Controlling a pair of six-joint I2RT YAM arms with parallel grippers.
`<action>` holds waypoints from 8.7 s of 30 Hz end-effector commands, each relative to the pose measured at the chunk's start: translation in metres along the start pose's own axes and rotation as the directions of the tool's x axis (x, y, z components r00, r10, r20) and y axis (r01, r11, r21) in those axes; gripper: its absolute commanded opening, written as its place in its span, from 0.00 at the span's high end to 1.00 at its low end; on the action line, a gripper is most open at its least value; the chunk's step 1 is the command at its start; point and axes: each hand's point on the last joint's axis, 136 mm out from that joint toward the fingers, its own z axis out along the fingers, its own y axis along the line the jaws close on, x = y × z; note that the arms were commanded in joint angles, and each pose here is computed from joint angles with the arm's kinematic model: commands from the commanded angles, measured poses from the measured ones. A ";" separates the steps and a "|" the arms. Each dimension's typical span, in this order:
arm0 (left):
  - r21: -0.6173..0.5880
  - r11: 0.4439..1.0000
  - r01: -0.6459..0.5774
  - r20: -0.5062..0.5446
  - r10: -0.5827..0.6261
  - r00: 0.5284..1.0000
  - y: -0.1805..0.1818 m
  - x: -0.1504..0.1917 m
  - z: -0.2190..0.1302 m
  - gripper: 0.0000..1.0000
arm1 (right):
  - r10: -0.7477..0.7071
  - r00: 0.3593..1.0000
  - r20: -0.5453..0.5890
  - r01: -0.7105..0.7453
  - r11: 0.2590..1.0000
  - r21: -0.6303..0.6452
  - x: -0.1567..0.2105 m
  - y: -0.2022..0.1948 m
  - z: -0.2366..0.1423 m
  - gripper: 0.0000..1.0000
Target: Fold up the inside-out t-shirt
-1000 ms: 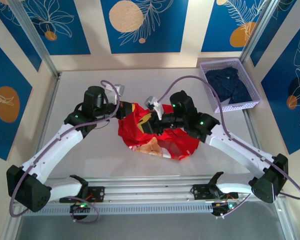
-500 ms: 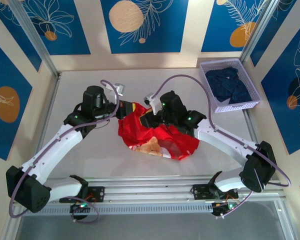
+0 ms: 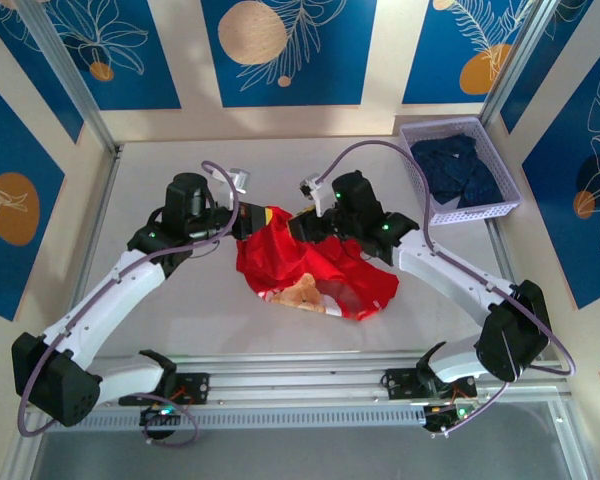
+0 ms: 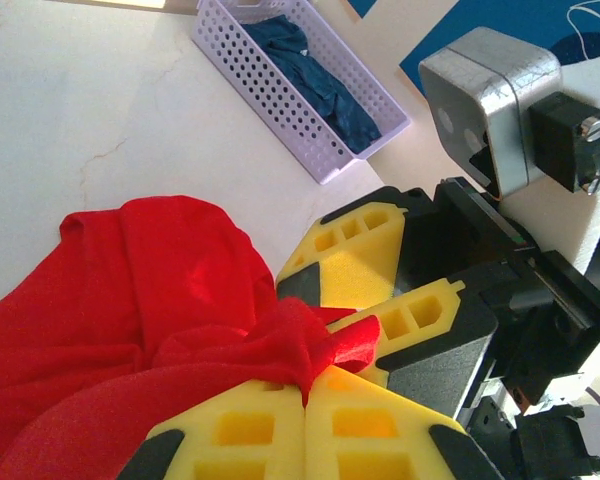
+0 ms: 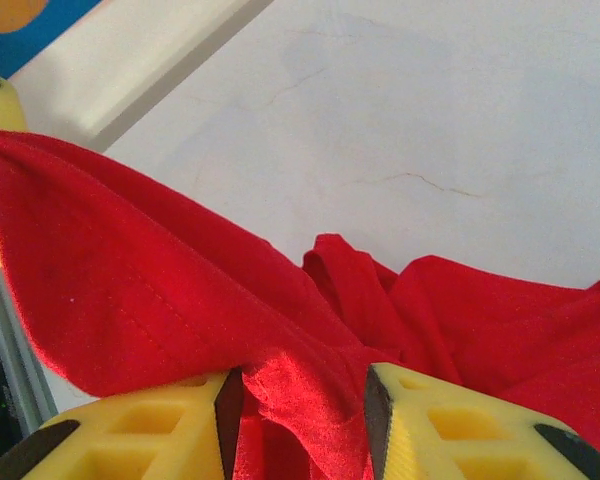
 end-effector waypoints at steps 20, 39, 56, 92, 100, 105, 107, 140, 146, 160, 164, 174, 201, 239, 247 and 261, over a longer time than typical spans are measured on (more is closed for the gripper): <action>-0.446 0.893 -0.059 0.032 0.083 0.996 0.078 -0.012 -0.017 0.92 | 0.163 0.986 0.023 -0.140 0.901 -0.411 -0.019 0.049 -0.049 1.00; 0.137 0.968 -0.209 -0.022 0.214 0.977 -0.048 0.033 -0.005 0.48 | 0.206 0.978 0.033 -0.163 0.852 -0.497 -0.019 0.035 -0.052 1.00; 0.275 0.894 -0.353 -0.011 0.370 0.929 -0.056 0.019 0.041 0.52 | 0.167 0.985 0.043 -0.121 0.847 -0.518 -0.012 0.032 -0.064 1.00; -0.090 0.996 -0.011 -0.022 0.009 1.000 -0.068 -0.008 0.014 1.00 | -0.007 0.998 0.058 0.007 1.000 0.010 0.043 -0.014 -0.027 0.58; -0.105 0.983 -0.150 -0.109 0.139 0.984 -0.069 0.003 -0.010 1.00 | 0.110 0.993 0.041 -0.118 0.920 0.375 0.042 -0.091 -0.057 1.00; -0.038 0.982 -0.187 -0.146 0.180 0.973 -0.078 0.011 -0.011 1.00 | 0.091 0.996 0.023 -0.093 0.919 0.384 0.033 -0.092 -0.059 1.00; 0.001 0.985 -0.171 -0.135 0.169 0.976 -0.085 0.010 -0.008 1.00 | 0.095 0.995 -0.002 -0.086 0.906 0.414 0.032 -0.097 -0.059 1.00; 0.072 0.992 -0.109 -0.069 0.113 0.991 -0.100 -0.008 0.003 1.00 | -0.271 0.945 0.183 0.317 0.896 -0.311 -0.015 0.045 -0.056 0.57; 0.018 0.989 -0.148 -0.027 0.149 0.989 -0.095 -0.016 -0.007 1.00 | -0.246 0.954 0.173 0.285 0.925 -0.252 -0.007 0.029 -0.058 1.00; -0.198 0.927 -0.318 -0.025 0.319 0.947 -0.034 0.022 -0.030 0.48 | -0.090 0.964 0.249 0.167 0.937 -0.308 -0.028 0.030 -0.097 1.00; -0.134 0.937 -0.322 -0.084 0.313 0.946 -0.032 0.044 -0.016 0.47 | -0.075 0.964 0.257 0.154 0.941 -0.303 -0.032 0.027 -0.100 1.00; -0.190 0.927 -0.323 -0.134 0.301 0.944 -0.008 0.047 0.011 0.57 | -0.071 0.963 0.261 0.150 0.943 -0.296 -0.032 0.026 -0.104 1.00; -0.099 0.967 -0.234 -0.188 0.213 0.959 -0.033 0.049 -0.026 0.95 | -0.235 0.947 0.220 0.241 0.971 -0.001 -0.020 0.003 -0.082 1.00; -0.045 0.924 -0.380 -0.116 0.373 0.921 -0.040 0.046 -0.047 1.00 | -0.220 0.944 0.244 0.291 0.905 -0.312 -0.025 0.014 -0.055 0.61; -0.054 0.921 -0.385 -0.116 0.377 0.919 -0.038 0.047 -0.048 1.00 | -0.170 0.961 0.217 0.247 0.882 -0.400 -0.028 0.016 -0.049 0.60; -0.219 0.915 -0.340 -0.134 0.317 0.939 -0.001 0.051 -0.043 1.00 | -0.151 0.951 0.269 0.236 0.917 -0.321 -0.043 0.018 -0.084 1.00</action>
